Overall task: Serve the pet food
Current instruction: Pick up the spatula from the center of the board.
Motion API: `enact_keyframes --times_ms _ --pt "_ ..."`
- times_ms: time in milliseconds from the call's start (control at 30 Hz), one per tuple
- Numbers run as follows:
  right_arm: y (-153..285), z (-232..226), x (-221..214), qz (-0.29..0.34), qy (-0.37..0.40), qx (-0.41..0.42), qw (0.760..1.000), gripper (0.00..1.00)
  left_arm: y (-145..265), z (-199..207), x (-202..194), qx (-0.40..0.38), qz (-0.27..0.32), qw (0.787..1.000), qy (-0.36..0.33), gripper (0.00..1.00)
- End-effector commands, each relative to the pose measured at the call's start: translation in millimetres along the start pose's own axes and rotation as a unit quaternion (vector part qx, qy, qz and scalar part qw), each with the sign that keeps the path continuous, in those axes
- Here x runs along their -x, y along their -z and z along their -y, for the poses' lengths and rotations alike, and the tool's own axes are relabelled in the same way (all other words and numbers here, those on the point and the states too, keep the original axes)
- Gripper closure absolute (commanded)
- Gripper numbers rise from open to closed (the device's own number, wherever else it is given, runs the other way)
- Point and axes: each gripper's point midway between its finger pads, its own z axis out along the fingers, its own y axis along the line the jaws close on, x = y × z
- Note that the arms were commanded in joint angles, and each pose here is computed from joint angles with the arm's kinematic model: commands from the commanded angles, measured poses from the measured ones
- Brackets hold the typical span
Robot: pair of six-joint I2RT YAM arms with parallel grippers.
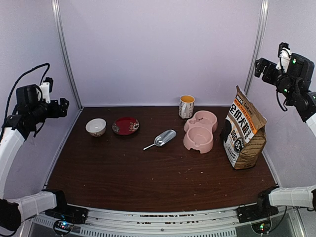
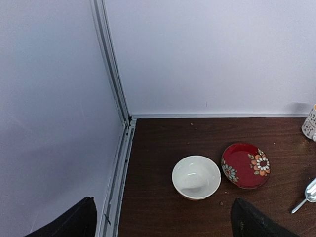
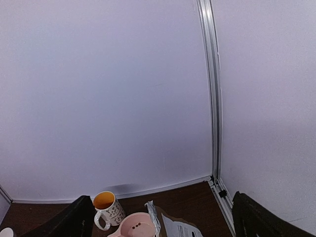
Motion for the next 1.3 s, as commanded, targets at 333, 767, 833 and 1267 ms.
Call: enact_keyframes --times_ms 333,767,833,1267 --pt "-30.8 -22.7 -27.0 -0.125 0.07 0.033 0.989 0.0 17.8 9.9 -6.8 -0.029 -0.021 0.999 0.006 0.04" --pt "-48.4 3.8 -133.4 -0.345 0.133 -0.037 0.928 0.0 9.8 89.0 -15.7 -0.182 -0.053 0.981 -0.039 0.09" --pt "-49.9 8.4 -142.5 -0.358 0.131 -0.045 0.923 0.0 8.7 105.3 -20.7 -0.205 -0.067 0.975 -0.049 0.1" --pt "-53.4 16.1 -186.5 -0.401 0.13 -0.047 0.906 0.29 -0.5 228.9 -44.9 -0.317 -0.108 0.934 -0.123 0.1"
